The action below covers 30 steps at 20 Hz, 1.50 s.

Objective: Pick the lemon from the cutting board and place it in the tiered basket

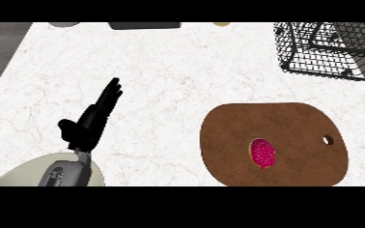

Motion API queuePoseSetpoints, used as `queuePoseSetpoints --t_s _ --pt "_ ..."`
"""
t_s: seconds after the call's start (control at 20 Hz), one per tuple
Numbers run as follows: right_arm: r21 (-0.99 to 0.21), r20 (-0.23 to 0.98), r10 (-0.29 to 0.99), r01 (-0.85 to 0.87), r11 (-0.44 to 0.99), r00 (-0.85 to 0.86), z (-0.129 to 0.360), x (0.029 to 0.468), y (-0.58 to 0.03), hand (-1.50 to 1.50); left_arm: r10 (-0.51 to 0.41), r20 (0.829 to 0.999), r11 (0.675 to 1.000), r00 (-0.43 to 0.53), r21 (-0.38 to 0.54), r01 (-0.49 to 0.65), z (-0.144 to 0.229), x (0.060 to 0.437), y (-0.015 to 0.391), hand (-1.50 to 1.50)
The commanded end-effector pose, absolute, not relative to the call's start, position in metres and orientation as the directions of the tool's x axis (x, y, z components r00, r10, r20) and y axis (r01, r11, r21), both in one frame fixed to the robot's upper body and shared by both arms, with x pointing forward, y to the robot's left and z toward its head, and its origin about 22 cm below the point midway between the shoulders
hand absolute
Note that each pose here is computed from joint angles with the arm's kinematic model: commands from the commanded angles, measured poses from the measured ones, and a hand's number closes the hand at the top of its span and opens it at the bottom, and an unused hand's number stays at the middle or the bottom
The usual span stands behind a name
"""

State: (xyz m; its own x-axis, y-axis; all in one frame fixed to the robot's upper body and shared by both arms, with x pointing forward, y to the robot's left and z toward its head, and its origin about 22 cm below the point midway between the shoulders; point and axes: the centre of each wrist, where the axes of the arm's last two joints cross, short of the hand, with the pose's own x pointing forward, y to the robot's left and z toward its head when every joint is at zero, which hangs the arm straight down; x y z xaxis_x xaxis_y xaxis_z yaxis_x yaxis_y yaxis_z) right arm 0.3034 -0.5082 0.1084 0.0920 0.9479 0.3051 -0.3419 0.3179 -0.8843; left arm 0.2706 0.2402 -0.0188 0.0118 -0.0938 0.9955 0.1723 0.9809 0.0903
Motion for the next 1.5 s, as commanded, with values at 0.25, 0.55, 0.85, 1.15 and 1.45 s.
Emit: queuePoseSetpoints --t_s 0.25,0.55,0.85,1.15,1.45 --pt "-0.803 0.595 0.797 0.116 0.584 0.104 0.173 0.237 -0.601 1.5 -0.088 0.996 0.977 -0.011 0.088 0.195 -0.016 0.273 0.233 0.0" --pt "-0.779 0.605 0.796 0.206 0.592 -0.001 0.21 0.231 -0.613 1.5 -0.083 0.997 0.967 0.003 0.08 0.241 -0.007 0.28 0.212 0.0" --pt "-0.761 0.63 0.777 0.202 0.616 0.002 0.266 0.259 -0.599 1.5 -0.095 0.995 0.963 -0.002 0.092 0.254 -0.019 0.274 0.219 0.0" --pt "-0.751 0.644 0.765 0.191 0.632 0.002 0.294 0.305 -0.563 1.5 -0.109 0.994 0.958 -0.019 0.111 0.263 -0.017 0.275 0.217 0.0" --pt "-0.721 0.686 0.728 0.146 0.678 0.006 0.307 0.351 -0.519 1.5 -0.105 0.994 0.959 0.003 0.101 0.265 -0.009 0.284 0.229 0.0"
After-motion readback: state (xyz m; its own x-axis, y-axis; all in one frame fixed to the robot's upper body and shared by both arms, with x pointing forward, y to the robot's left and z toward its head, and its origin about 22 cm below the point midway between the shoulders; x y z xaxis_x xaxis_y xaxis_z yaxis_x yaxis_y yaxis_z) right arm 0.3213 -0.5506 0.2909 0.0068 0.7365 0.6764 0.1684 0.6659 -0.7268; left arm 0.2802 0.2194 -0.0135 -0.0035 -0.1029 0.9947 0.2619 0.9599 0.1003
